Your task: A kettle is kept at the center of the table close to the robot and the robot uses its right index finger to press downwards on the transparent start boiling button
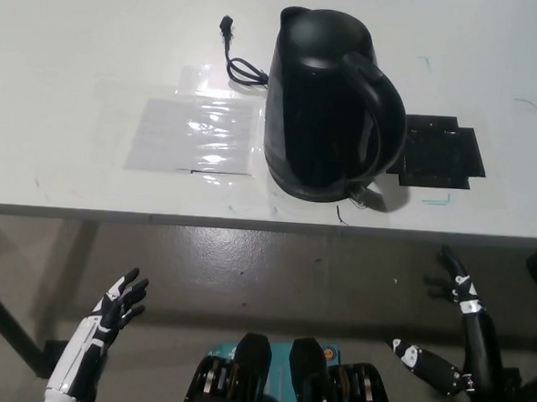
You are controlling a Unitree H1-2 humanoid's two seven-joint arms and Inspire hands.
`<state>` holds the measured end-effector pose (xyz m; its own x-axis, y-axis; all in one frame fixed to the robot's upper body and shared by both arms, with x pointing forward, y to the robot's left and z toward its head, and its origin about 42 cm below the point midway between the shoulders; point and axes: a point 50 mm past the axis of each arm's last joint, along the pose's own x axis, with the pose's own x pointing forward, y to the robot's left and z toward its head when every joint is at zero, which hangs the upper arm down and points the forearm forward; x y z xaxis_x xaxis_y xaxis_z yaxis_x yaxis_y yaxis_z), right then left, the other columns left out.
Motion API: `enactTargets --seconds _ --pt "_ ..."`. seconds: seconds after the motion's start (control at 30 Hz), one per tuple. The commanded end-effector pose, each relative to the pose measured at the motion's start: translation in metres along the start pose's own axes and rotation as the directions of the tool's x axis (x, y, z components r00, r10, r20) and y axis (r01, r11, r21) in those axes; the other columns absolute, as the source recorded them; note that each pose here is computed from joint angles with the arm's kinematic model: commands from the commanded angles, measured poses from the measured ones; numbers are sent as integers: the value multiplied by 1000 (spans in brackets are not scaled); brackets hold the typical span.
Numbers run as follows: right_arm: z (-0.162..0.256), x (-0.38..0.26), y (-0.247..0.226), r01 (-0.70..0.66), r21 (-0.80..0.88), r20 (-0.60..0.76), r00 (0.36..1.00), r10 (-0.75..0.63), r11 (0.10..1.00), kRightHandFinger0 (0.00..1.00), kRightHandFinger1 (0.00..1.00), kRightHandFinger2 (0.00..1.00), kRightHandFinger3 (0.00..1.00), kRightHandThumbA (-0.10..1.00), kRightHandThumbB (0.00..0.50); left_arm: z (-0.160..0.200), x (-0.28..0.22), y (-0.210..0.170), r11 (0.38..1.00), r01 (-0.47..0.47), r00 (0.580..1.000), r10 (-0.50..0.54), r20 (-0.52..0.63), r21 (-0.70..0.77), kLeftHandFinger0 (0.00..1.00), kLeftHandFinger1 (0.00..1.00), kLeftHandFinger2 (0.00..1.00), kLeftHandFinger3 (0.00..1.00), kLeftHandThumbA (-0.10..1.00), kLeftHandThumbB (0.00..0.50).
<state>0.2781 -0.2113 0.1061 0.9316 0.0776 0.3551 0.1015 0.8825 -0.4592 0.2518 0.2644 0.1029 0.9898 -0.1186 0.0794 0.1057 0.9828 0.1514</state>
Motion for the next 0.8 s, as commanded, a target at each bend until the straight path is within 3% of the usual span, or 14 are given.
enactTargets --seconds 0.0,0.03,0.07,0.2,0.47,0.77 --pt "63 29 -20 195 -356 271 958 -98 914 90 186 385 1000 1000 192 18 4 0 999 50 992 -51 115 13 1000 1000 1000 1000 992 347" --pt "68 34 -20 192 -366 275 957 -92 911 18 37 119 1000 1000 193 19 4 1 999 51 992 -52 117 17 1000 1000 1000 1000 993 348" --pt "71 37 -20 186 -379 276 958 -82 907 0 0 3 1000 1000 192 19 4 1 999 51 992 -53 118 19 1000 1000 1000 1000 994 348" --pt "78 53 -16 120 -436 234 972 -16 892 0 0 39 1000 969 186 20 4 1 999 50 991 -52 123 22 1000 1000 1000 1000 999 335" --pt "74 83 1 48 -482 184 982 47 875 0 0 0 1000 989 194 21 6 1 998 53 990 -55 134 20 1000 1000 1000 1000 1000 352" --pt "70 98 17 -8 -505 133 987 87 863 0 0 0 1000 981 161 20 6 2 998 56 990 -57 130 16 1000 1000 1000 1000 1000 340"
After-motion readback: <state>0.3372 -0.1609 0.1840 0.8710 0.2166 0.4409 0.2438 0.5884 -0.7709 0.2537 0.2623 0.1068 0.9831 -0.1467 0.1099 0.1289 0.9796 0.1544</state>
